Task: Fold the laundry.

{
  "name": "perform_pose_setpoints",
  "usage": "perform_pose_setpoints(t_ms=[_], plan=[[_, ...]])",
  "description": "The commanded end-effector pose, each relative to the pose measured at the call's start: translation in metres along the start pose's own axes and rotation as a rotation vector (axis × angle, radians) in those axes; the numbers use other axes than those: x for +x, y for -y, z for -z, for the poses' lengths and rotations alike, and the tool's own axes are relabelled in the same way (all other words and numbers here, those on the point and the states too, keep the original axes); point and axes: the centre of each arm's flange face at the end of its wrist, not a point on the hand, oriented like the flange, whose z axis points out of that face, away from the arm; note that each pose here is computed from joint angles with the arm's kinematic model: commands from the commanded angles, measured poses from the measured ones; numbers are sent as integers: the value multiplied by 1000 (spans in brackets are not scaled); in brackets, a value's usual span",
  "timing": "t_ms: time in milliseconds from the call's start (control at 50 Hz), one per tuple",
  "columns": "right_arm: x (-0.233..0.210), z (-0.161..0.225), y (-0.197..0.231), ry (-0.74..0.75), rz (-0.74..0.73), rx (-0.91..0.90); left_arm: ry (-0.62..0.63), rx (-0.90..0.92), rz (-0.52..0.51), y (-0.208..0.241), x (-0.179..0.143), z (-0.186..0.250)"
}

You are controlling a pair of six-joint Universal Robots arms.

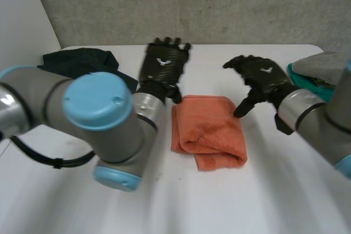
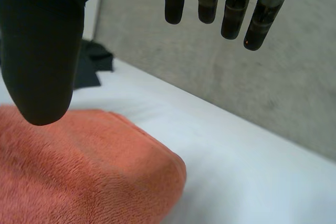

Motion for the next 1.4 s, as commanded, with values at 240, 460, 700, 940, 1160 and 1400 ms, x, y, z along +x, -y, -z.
perform_pose_setpoints(t_ms=[240, 460, 700, 940, 1160, 1400], plan=[[18, -32, -53, -5, -72, -249, -129, -279, -47, -74, 44, -13], [6, -38, -72, 45, 56, -308, -158, -427, -165, -95, 33, 8], [9, -39, -78, 31, 226, -338, -170, -418, -163, -93, 33, 8], [-2, -15, -28, -36, 300, -141, -143, -215, -111, -3, 7, 2], [-53, 31, -55, 47, 307, -81, -251, -133, -6, 43, -22, 18], [-65, 29, -98, 86, 299, -135, -235, -169, 42, 39, -33, 17]])
